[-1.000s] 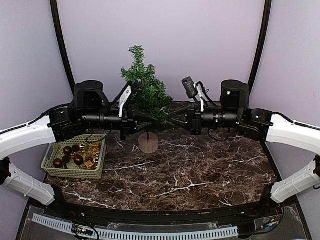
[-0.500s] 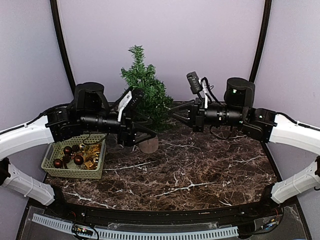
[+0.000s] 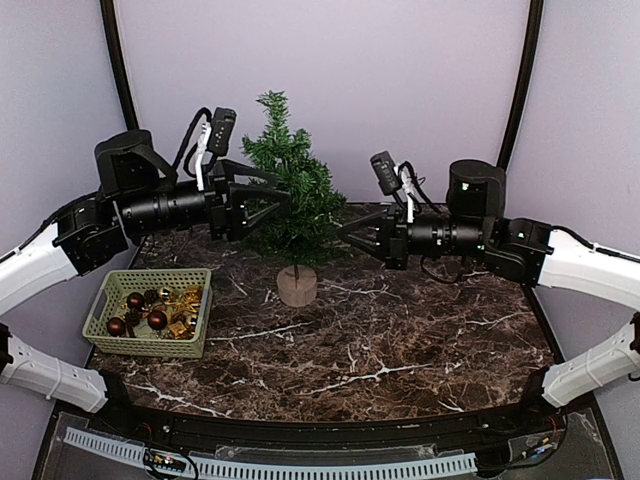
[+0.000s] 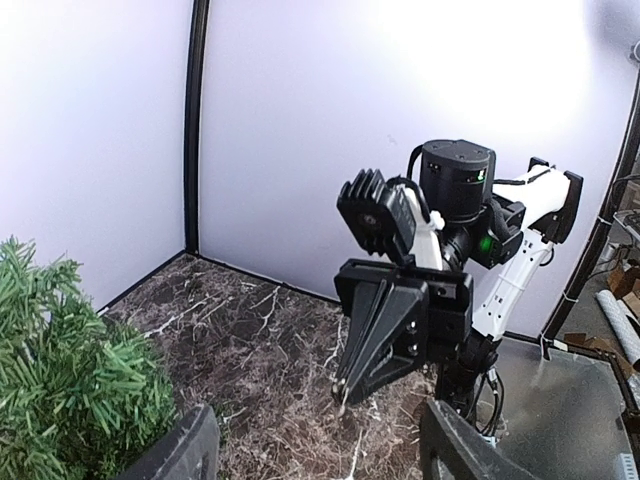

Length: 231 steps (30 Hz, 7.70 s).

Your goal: Decorate the small christmas tree

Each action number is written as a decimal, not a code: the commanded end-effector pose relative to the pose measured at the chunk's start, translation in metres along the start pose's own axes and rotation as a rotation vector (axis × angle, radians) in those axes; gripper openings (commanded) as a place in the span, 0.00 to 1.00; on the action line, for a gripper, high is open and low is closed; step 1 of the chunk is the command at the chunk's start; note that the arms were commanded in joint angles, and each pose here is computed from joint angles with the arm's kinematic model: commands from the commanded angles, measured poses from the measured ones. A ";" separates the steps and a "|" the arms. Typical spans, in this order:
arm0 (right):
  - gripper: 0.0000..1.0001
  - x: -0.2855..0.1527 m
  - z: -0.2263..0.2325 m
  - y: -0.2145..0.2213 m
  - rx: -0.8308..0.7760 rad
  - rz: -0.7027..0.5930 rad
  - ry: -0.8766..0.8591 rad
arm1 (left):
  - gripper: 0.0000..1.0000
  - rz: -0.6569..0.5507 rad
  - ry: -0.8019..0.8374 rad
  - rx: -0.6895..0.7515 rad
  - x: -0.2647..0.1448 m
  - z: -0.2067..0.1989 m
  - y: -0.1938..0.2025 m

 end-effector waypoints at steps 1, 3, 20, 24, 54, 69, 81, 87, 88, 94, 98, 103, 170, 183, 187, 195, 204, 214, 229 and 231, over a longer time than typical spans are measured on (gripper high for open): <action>0.00 0.007 -0.004 0.002 -0.023 0.010 0.048 | 0.69 -0.011 0.025 -0.052 0.014 0.004 -0.009; 0.00 0.009 -0.006 0.004 -0.024 0.026 0.060 | 0.69 0.021 0.051 -0.057 0.022 0.003 -0.001; 0.00 0.019 -0.010 0.000 -0.044 0.027 0.093 | 0.31 0.195 0.117 -0.087 0.048 0.000 0.045; 0.00 0.020 -0.012 -0.001 -0.046 0.021 0.105 | 0.17 0.195 0.119 -0.084 0.047 -0.001 0.047; 0.00 0.003 -0.028 0.029 0.010 0.132 0.213 | 0.00 0.078 0.011 -0.067 0.024 0.008 0.020; 0.00 -0.010 -0.023 0.001 0.014 -0.001 0.267 | 0.54 0.061 -0.103 -0.054 -0.002 0.021 0.019; 0.00 -0.004 -0.080 -0.018 0.073 -0.077 0.629 | 0.62 0.246 -0.391 -0.297 -0.035 0.061 0.108; 0.00 0.002 -0.092 -0.013 0.090 -0.051 0.652 | 0.62 0.279 -0.413 -0.375 -0.035 0.060 0.137; 0.00 0.001 -0.094 -0.012 0.095 -0.051 0.659 | 0.62 0.279 -0.405 -0.387 -0.033 0.059 0.139; 0.00 -0.005 -0.110 -0.001 0.137 -0.042 0.689 | 0.62 0.314 -0.402 -0.429 -0.024 0.061 0.159; 0.00 -0.005 -0.120 0.003 0.151 -0.034 0.700 | 0.62 0.314 -0.373 -0.455 -0.015 0.061 0.165; 0.00 -0.002 -0.128 0.008 0.160 -0.021 0.711 | 0.62 0.300 -0.360 -0.459 -0.005 0.065 0.166; 0.00 0.051 -0.171 -0.016 0.207 0.004 0.583 | 0.86 0.208 -0.390 -0.470 -0.018 0.087 0.174; 0.00 0.048 -0.168 -0.016 0.211 -0.001 0.578 | 0.70 0.272 -0.356 -0.525 0.020 0.090 0.199; 0.00 0.048 -0.164 -0.016 0.208 0.005 0.563 | 0.38 0.255 -0.386 -0.514 0.016 0.093 0.195; 0.00 0.048 -0.160 -0.013 0.196 0.029 0.581 | 0.17 0.227 -0.400 -0.486 0.007 0.092 0.189; 0.00 0.038 -0.150 -0.019 0.176 0.020 0.615 | 0.00 0.189 -0.427 -0.477 -0.002 0.097 0.180; 0.00 0.044 -0.128 -0.018 0.144 0.047 0.614 | 0.00 0.163 -0.445 -0.509 -0.033 0.124 0.190; 0.00 0.044 -0.080 -0.015 0.082 0.106 0.634 | 0.00 0.210 -0.412 -0.463 -0.033 0.148 0.196; 0.00 0.039 -0.079 -0.023 0.072 0.087 0.655 | 0.00 0.209 -0.415 -0.457 -0.033 0.148 0.195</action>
Point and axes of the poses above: each gripper's point midway between its finger pads, its own x axis out along the fingers, its own z axis along the line the jaws close on, y = z × x, the point moved 4 cm from there along -x, back along the fingers, and after that the axes turned 15 degrees about x, right-handed, at the moved point
